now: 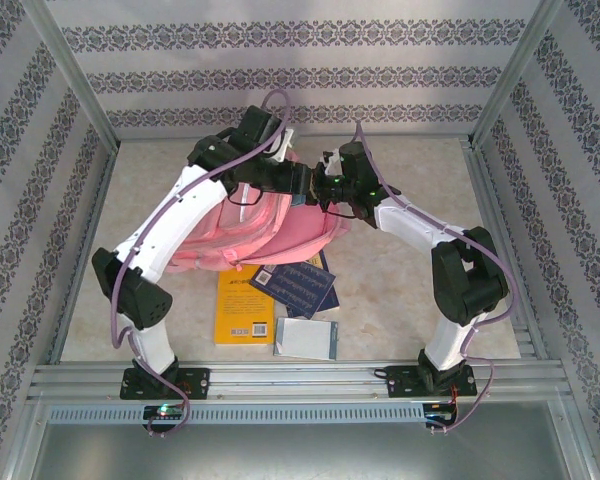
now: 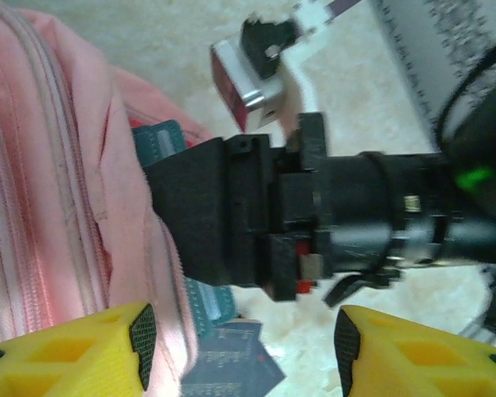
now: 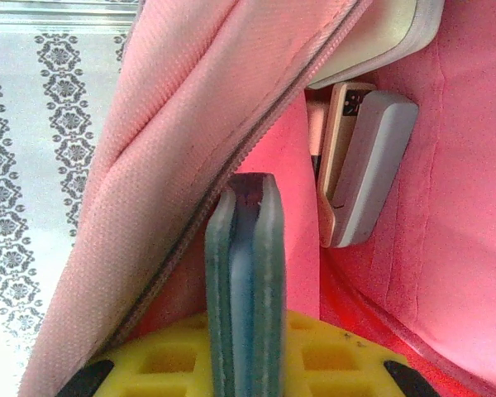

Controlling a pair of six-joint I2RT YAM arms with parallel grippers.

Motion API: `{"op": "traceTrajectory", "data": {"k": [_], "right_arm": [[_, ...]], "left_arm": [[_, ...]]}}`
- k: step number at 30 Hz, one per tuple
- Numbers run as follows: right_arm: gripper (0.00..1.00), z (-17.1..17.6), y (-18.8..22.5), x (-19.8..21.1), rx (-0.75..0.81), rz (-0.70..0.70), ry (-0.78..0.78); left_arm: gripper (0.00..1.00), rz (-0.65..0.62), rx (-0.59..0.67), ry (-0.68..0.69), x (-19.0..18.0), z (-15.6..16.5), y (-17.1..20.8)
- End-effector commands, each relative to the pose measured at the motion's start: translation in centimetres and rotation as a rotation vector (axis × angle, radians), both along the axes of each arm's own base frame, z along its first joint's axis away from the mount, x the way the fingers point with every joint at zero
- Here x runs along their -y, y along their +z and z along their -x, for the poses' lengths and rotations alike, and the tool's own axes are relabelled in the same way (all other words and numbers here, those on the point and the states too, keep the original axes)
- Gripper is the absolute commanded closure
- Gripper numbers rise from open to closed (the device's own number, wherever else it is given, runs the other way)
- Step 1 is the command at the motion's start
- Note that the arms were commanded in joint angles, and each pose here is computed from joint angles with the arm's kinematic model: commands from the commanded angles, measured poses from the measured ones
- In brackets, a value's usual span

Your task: Pack the student bag

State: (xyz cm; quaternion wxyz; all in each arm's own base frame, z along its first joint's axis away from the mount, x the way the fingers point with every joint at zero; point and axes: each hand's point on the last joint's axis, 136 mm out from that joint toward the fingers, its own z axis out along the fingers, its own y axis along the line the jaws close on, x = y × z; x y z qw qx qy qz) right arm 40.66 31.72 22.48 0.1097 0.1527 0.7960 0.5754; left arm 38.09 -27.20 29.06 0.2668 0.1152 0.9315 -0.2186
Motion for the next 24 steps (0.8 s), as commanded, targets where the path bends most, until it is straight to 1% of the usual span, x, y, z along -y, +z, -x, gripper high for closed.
{"op": "traceTrajectory", "data": {"k": [1,5,11,12,14,15,17,20,21,24], "right_arm": [[0.98,0.8,4.3,-1.8,0.099,-0.083,0.073],[0.98,0.9,4.2,-1.7,0.096,-0.088,0.072],[0.98,1.2,4.3,-1.8,0.096,-0.095,0.076],[0.98,1.2,4.3,-1.8,0.096,-0.097,0.076],[0.98,1.3,4.5,-1.7,0.099,-0.099,0.074],[0.98,1.3,4.5,-1.8,0.101,-0.1,0.073],[0.98,1.4,4.6,-1.7,0.102,-0.1,0.071],[0.98,1.6,4.4,-1.4,0.109,-0.088,0.064],[0.98,1.7,4.1,-1.3,0.112,-0.073,0.061],[0.97,2.1,2.3,0.0,0.114,0.025,0.041]], "left_arm": [[0.43,-0.135,0.028,0.021,-2.0,0.2,-0.2],[0.44,-0.177,0.045,0.029,-2.8,0.1,-0.4],[0.44,-0.182,-0.004,0.017,-2.4,0.2,-2.4],[0.47,-0.19,-0.006,0.018,-2.5,0.2,-2.6],[0.58,-0.202,-0.002,0.02,-2.7,0.1,-2.7],[0.64,-0.208,0.004,0.021,-2.8,0.0,-2.6],[0.8,-0.208,0.012,0.024,-2.8,0.0,-2.4],[0.97,-0.196,0.024,0.034,-2.9,0.0,-1.6],[1.0,-0.192,0.033,0.036,-2.9,0.0,-1.3],[1.0,-0.192,0.074,0.059,-3.5,0.0,0.3]]}}
